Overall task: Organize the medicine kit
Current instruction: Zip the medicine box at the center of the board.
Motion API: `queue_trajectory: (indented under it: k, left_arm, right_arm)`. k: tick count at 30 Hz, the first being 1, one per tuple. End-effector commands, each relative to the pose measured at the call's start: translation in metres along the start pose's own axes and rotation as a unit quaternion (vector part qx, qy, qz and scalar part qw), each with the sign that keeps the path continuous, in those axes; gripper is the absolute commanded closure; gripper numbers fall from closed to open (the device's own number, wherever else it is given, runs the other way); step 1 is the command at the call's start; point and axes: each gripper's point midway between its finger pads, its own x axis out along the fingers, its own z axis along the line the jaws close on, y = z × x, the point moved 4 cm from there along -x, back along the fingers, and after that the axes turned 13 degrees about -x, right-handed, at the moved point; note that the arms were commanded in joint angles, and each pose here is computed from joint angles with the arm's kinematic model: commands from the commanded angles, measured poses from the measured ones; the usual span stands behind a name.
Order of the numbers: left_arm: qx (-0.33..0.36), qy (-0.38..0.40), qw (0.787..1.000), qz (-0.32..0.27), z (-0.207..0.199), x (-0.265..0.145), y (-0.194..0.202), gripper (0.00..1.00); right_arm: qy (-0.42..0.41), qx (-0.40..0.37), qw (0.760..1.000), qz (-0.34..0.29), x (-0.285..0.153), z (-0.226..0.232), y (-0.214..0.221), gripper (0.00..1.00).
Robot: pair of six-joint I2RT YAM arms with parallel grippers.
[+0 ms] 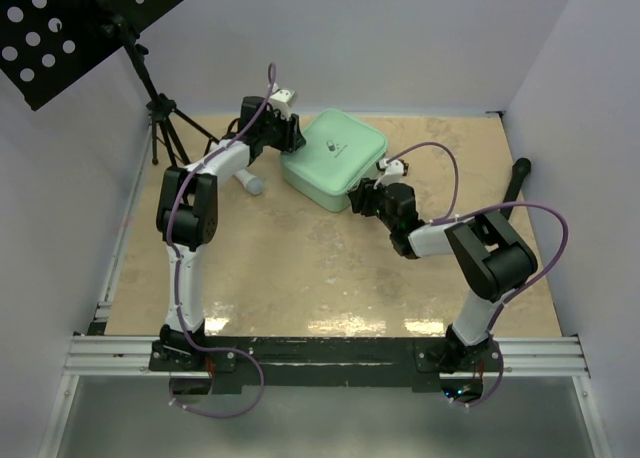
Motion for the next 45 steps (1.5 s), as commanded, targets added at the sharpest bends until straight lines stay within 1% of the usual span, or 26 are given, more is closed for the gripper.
queue_trajectory:
  k: [1,6,8,11,14,15,20,23,30,37,45]
  left_arm:
    - [0.004,0.041,0.999,0.024,-0.013,0.007,0.012,0.52]
    - [0.005,0.044,0.999,0.023,-0.014,0.006,0.011,0.52]
    - [0.002,0.045,0.999,0.026,-0.013,0.007,0.013,0.52]
    - [0.002,0.047,0.999,0.025,-0.013,0.007,0.013,0.52]
    - [0.002,0.046,0.999,0.024,-0.014,0.007,0.012,0.52]
    - [0.002,0.046,0.999,0.024,-0.014,0.007,0.012,0.52]
    - [-0.001,0.048,0.999,0.025,-0.014,0.007,0.013,0.52]
    - [-0.001,0.050,0.998,0.024,-0.015,0.007,0.012,0.52]
    - [0.000,0.048,0.999,0.023,-0.015,0.006,0.012,0.52]
    - [-0.002,0.048,0.999,0.024,-0.015,0.006,0.013,0.53]
    - [-0.007,0.046,0.999,0.026,-0.014,0.007,0.014,0.52]
  right_arm:
    - [-0.032,-0.018,0.992,-0.118,0.000,0.012,-0.058,0.51]
    - [-0.052,-0.022,0.990,-0.130,0.000,0.017,-0.060,0.57]
    - [-0.061,-0.024,0.989,-0.136,0.000,0.019,-0.061,0.62]
    - [-0.065,-0.024,0.989,-0.132,0.001,0.020,-0.059,0.73]
    - [-0.066,-0.021,0.989,-0.128,-0.002,0.020,-0.055,0.78]
    - [-0.063,-0.018,0.990,-0.126,-0.003,0.019,-0.054,0.77]
    - [-0.070,-0.007,0.991,-0.116,-0.009,0.022,-0.051,0.58]
    - [-0.071,-0.006,0.991,-0.113,-0.009,0.022,-0.052,0.55]
    - [-0.082,-0.009,0.991,-0.109,-0.012,0.029,-0.052,0.56]
    - [-0.089,-0.011,0.992,-0.094,-0.017,0.038,-0.043,0.57]
    - [-0.080,0.003,0.994,-0.074,-0.024,0.038,-0.032,0.59]
